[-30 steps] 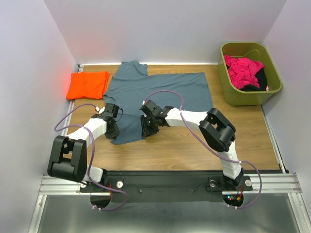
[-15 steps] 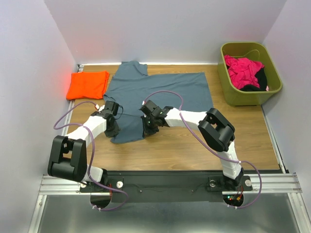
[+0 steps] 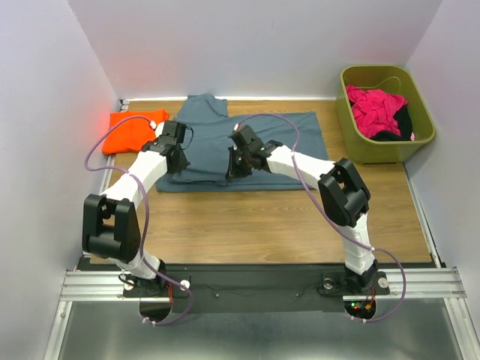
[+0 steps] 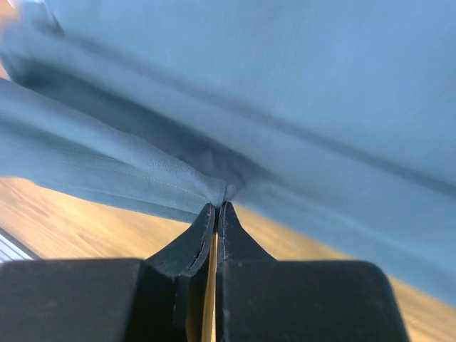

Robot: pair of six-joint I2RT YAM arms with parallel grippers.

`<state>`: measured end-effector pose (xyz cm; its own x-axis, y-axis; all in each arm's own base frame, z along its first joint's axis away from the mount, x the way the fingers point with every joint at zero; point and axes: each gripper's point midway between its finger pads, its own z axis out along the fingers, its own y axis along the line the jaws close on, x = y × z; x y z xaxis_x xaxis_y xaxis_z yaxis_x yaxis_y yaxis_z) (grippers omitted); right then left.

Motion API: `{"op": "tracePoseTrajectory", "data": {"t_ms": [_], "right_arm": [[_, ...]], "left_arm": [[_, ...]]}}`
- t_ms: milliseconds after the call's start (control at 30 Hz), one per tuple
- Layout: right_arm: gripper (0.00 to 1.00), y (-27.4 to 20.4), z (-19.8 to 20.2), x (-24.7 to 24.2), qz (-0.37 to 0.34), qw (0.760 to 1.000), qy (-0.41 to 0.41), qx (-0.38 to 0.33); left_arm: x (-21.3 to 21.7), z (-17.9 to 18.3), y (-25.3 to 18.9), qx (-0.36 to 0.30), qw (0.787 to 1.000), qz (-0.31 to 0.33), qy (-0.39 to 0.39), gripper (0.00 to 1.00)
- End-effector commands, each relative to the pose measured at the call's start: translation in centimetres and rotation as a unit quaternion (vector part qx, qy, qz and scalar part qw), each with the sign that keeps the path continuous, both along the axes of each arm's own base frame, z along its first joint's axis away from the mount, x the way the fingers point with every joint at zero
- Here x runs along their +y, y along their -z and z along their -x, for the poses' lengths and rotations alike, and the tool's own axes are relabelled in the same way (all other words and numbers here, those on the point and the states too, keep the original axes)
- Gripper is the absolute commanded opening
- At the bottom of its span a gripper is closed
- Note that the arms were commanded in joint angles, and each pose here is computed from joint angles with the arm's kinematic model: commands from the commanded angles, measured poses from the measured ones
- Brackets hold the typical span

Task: Fold and stack the t-shirts
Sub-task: Fold the tshirt

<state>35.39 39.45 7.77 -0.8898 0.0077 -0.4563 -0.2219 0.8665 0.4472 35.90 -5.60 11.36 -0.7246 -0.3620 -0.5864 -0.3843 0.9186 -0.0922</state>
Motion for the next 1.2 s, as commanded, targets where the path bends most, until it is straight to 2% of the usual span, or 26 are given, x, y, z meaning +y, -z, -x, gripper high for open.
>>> {"op": "tracePoseTrajectory", "data": {"t_ms": [0,267,567,1167], "right_arm": [[0.01,-3.6,-2.8,0.0,-0.021,0.999,0.005,-0.046],[0.01,-3.4,-6.1,0.0,-0.019,0.998,0.009,-0.065],[0.01,-3.1,-9.2,-0.1,-0.006,0.995,0.009,-0.095],[0.03,-1.5,-11.0,-2.0,0.025,0.994,0.023,-0.106]], "left_arm": [[0.6,-3.0,-2.6,-0.046,0.999,-0.025,0.005,0.01],[-0.8,-7.4,-2.9,-0.089,0.996,-0.007,0.027,0.02],[-1.0,-10.4,-3.3,-0.125,0.992,-0.002,0.025,0.02],[-1.9,-13.4,-1.2,-0.133,0.990,0.003,0.043,0.05]]}}
